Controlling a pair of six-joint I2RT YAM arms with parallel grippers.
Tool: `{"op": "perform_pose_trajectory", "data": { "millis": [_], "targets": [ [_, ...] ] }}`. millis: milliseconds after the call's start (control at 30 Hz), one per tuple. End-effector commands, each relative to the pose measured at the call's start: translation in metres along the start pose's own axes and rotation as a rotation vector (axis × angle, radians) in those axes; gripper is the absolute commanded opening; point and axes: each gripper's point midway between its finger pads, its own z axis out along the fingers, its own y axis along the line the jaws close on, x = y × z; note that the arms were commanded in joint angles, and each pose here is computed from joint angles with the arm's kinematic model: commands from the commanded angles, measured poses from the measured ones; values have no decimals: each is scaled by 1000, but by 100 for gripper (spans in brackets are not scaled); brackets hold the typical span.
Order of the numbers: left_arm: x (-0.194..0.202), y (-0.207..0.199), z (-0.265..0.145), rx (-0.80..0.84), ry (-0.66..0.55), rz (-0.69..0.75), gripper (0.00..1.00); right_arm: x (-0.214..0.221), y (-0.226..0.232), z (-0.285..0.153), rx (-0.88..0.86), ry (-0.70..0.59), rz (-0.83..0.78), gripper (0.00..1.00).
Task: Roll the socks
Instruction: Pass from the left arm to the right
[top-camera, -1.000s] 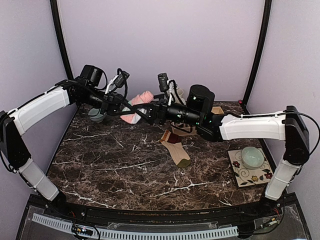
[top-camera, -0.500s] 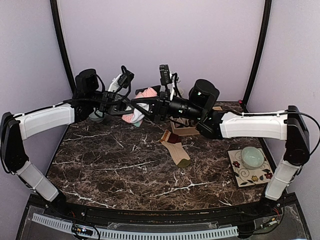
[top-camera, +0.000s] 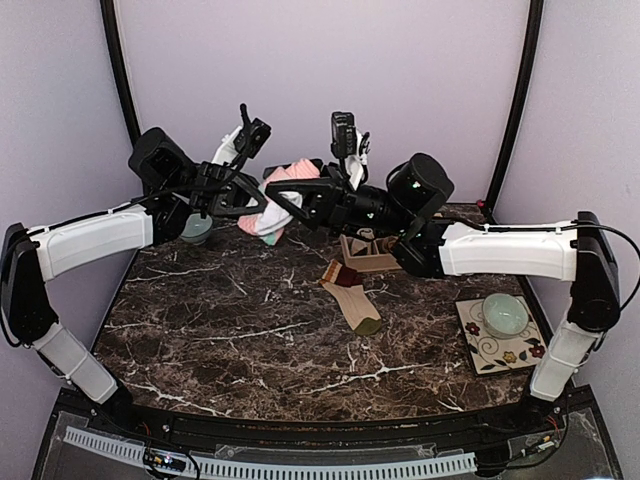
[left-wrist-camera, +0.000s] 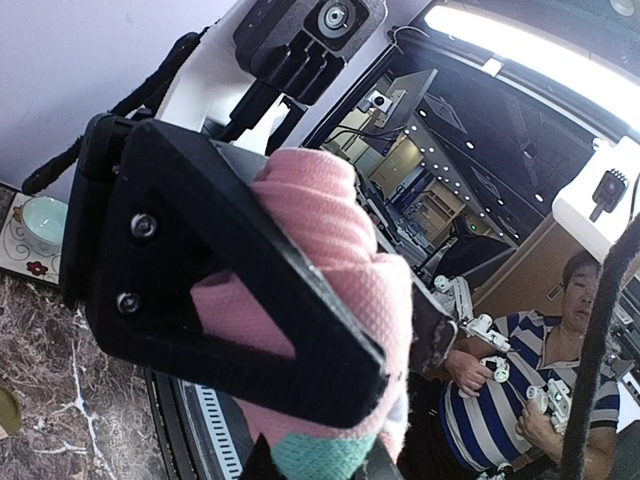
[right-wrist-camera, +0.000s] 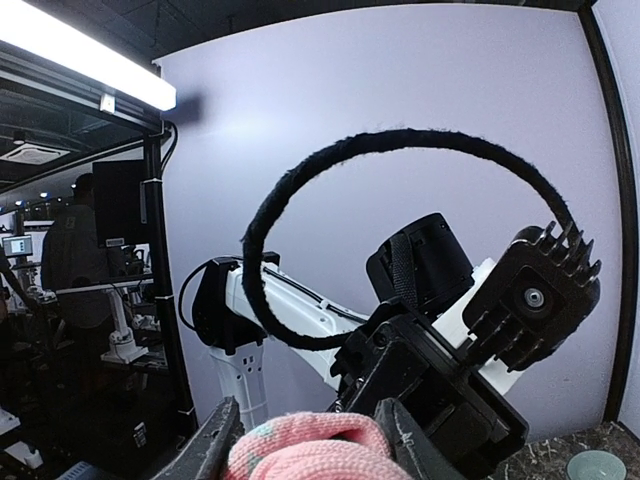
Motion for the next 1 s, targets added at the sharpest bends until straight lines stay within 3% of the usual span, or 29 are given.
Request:
{"op": "perform_pose_trajectory", "data": {
  "millis": [0, 167, 267, 433, 500, 600, 733, 767, 800, 967],
  "targets": [
    [9, -46, 0, 46, 139, 175, 0, 17, -8, -10, -11, 60, 65, 47],
    [6, -44, 0, 45, 132, 185, 0, 24, -17, -13, 60, 108, 71, 48],
    [2, -44, 1, 42, 122, 191, 0, 29, -20, -17, 86, 125, 74, 43],
    [-1, -45, 1, 41, 119, 190, 0, 26, -18, -13, 70, 128, 75, 20],
    [-3, -48, 1, 40, 116, 198, 0, 27, -16, -12, 62, 138, 76, 0],
    [-6, -50, 1, 40, 114, 202, 1, 28, -21, -13, 93, 157, 76, 0],
    [-8, -41, -3, 31, 100, 159, 38, 27, -41, -32, 221, 176, 65, 0],
    [-9, -36, -7, 19, 85, 144, 74, 26, -49, -41, 271, 182, 58, 0],
    [-12, -29, -13, 0, 59, 121, 96, 31, -62, -52, 336, 203, 60, 0],
    [-26, 27, -86, -220, -165, 4, 99, 47, -137, -141, 785, 371, 13, 0]
  ]
}}
